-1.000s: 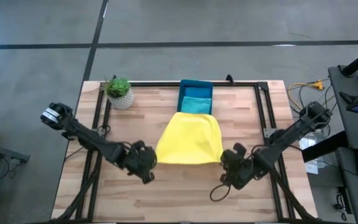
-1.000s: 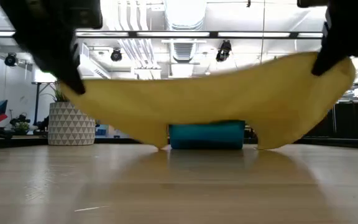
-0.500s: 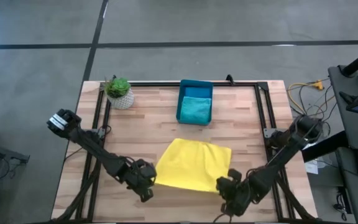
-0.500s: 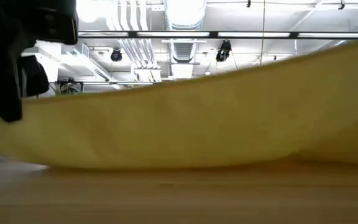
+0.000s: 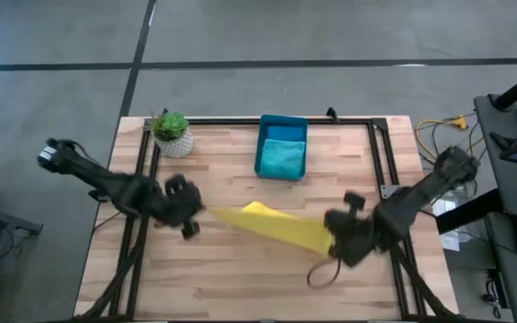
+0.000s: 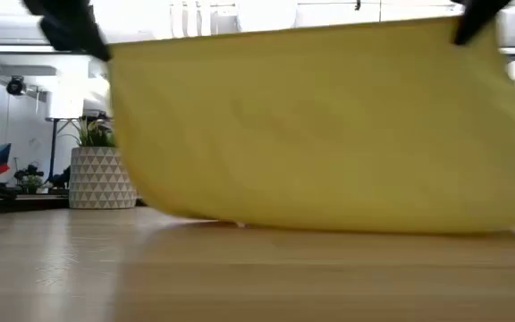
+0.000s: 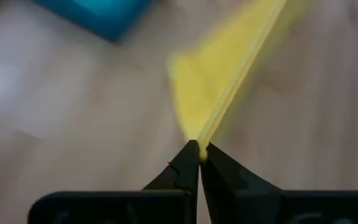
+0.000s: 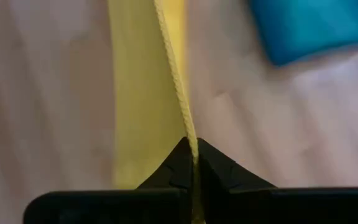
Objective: Fold microfiber towels
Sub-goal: Fold the yellow microfiber cloth
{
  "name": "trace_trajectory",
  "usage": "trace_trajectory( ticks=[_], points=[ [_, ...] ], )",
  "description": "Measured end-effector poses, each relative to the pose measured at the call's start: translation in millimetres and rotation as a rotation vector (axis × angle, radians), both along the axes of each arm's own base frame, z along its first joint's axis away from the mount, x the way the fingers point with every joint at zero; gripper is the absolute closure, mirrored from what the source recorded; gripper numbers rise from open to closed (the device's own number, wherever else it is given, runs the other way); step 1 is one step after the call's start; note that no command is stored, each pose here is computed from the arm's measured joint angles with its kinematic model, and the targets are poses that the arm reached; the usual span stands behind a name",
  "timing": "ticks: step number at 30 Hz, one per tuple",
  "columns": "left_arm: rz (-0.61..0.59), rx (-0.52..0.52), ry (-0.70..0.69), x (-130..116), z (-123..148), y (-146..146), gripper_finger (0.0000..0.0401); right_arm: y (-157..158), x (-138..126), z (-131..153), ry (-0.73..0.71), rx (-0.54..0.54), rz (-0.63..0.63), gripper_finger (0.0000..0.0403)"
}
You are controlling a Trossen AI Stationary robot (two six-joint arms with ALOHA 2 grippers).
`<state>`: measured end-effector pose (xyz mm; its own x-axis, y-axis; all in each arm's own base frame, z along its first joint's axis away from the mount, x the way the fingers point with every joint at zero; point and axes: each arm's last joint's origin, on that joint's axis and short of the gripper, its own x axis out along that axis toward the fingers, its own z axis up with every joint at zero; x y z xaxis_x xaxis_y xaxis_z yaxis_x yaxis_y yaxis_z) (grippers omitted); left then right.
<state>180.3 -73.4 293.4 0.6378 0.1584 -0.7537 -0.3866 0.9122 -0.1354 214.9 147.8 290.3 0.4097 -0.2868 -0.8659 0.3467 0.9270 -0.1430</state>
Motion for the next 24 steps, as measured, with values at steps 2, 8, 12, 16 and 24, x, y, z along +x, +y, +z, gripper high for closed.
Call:
trace_trajectory(
  ticks=[2,8,12,16,24],
  points=[
    [0.034,0.097,-0.050,-11,14,21,0.0401,-27,-5,15,-0.025,-0.035,-0.006,0.0394],
    [0.088,0.391,-0.102,-32,57,77,0.0401,-111,-29,63,-0.110,-0.196,-0.100,0.0394],
    [0.159,0.484,-0.129,-38,94,106,0.0401,-151,-44,96,-0.169,-0.248,-0.160,0.0394],
    [0.081,0.383,-0.161,-23,112,124,0.0401,-169,-40,115,-0.199,-0.180,-0.108,0.0394],
    [-0.137,0.102,-0.338,56,101,131,0.0401,-170,1,124,-0.153,-0.133,-0.015,0.0394]
  ],
)
